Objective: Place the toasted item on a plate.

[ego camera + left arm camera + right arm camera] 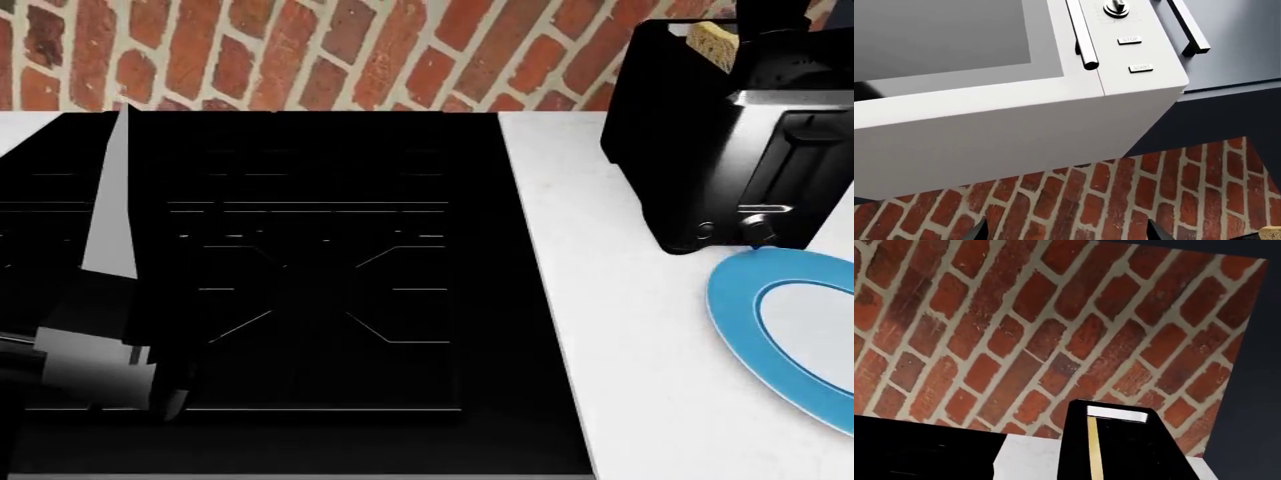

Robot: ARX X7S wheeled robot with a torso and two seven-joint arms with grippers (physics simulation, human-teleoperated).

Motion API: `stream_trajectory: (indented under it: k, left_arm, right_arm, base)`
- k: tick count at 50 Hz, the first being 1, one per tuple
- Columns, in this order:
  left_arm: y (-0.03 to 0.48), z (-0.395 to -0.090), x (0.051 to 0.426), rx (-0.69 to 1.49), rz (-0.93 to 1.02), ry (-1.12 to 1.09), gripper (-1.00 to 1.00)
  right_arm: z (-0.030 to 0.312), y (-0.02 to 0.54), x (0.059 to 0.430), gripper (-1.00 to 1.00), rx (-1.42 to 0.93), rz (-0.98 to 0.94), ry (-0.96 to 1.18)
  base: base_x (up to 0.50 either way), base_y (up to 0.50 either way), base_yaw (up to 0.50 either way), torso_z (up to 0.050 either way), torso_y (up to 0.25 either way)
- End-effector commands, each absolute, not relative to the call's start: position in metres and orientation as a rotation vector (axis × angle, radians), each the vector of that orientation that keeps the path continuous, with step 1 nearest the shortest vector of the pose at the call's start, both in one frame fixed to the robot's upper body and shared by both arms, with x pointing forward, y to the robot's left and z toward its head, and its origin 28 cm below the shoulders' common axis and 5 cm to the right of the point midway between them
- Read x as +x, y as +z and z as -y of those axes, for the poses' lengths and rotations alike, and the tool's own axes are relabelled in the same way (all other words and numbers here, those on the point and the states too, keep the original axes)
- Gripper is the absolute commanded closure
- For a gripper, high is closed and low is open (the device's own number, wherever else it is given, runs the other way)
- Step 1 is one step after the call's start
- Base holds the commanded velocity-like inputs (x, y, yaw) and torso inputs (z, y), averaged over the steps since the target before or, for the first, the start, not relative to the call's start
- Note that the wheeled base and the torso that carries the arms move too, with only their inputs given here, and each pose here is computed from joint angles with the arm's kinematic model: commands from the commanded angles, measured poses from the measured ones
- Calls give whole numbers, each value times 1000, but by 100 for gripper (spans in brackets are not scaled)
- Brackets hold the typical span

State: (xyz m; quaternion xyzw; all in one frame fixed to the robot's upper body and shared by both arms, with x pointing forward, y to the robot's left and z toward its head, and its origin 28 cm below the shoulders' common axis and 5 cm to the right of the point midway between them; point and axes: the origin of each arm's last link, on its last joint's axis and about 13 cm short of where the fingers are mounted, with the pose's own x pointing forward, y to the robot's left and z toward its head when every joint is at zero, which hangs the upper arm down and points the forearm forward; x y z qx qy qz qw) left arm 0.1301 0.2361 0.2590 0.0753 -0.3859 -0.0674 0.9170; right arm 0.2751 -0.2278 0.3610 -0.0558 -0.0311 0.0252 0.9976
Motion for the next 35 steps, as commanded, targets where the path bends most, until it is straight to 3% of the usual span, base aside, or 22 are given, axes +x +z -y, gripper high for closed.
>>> stream_trajectory:
  k: [1, 35]
  left_arm:
    - [260, -236, 129, 153, 789, -136, -100]
    - [261, -238, 128, 162, 788, -122, -100]
  right_arm:
    - [234, 370, 287, -100, -110, 0, 29]
    - [241, 385, 335, -100, -104, -92, -63]
  base:
    - [0, 0, 0, 0, 0]
    - [0, 0, 0, 0, 0]
